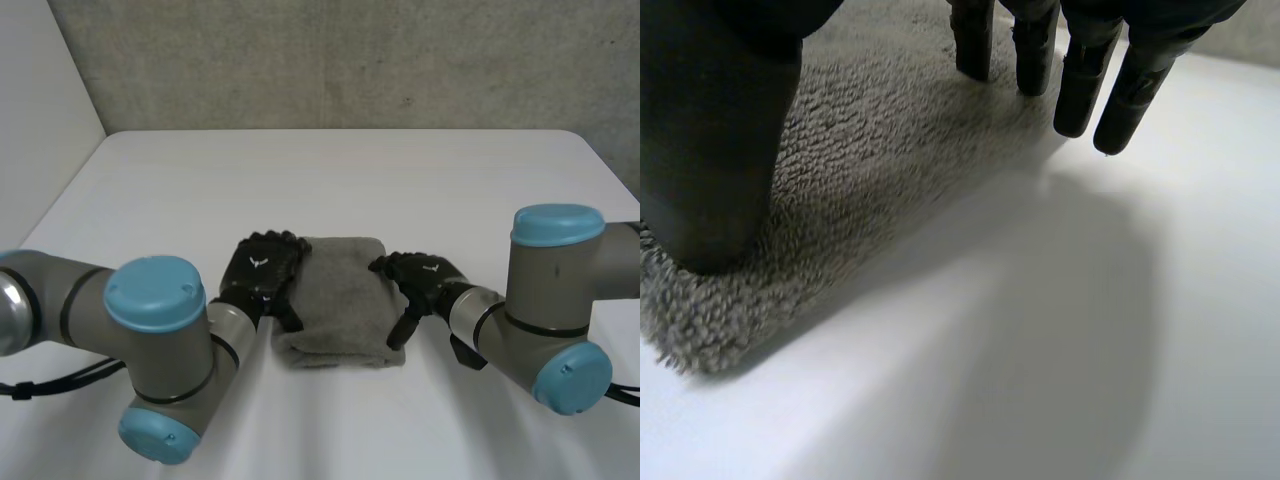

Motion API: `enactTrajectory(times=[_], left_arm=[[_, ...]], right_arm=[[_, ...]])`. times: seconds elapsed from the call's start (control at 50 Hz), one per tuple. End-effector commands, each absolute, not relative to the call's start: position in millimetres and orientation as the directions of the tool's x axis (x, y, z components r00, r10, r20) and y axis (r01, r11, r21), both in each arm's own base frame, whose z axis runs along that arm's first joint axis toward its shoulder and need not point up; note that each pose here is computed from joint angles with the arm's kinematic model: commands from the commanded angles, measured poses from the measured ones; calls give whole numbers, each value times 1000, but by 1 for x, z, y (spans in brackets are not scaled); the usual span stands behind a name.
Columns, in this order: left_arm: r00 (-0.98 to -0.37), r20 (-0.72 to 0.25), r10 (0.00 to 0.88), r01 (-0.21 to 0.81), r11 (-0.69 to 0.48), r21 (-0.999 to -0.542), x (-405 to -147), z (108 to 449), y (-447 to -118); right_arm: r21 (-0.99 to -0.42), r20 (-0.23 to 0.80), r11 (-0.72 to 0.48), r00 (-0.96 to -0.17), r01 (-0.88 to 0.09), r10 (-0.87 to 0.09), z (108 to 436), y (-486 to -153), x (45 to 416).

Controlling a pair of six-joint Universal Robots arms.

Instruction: Fold the towel.

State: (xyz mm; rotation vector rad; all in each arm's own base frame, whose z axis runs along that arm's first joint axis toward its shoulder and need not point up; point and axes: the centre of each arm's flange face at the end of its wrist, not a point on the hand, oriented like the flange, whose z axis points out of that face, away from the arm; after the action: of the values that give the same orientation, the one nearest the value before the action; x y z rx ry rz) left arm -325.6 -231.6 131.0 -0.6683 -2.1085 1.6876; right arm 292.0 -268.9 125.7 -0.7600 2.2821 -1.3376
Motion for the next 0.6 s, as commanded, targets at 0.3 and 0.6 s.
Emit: enactTrajectory(times=[0.3, 0.6], left_arm=[[-910, 6, 414, -4, 6, -1000, -275, 292, -265], [-933, 12, 361, 11, 61, -998, -257, 294, -275]], right_arm=[[-996, 75, 5, -895, -86, -441, 294, -278, 270], [-993, 80, 51, -919, -108, -385, 296, -287, 253]])
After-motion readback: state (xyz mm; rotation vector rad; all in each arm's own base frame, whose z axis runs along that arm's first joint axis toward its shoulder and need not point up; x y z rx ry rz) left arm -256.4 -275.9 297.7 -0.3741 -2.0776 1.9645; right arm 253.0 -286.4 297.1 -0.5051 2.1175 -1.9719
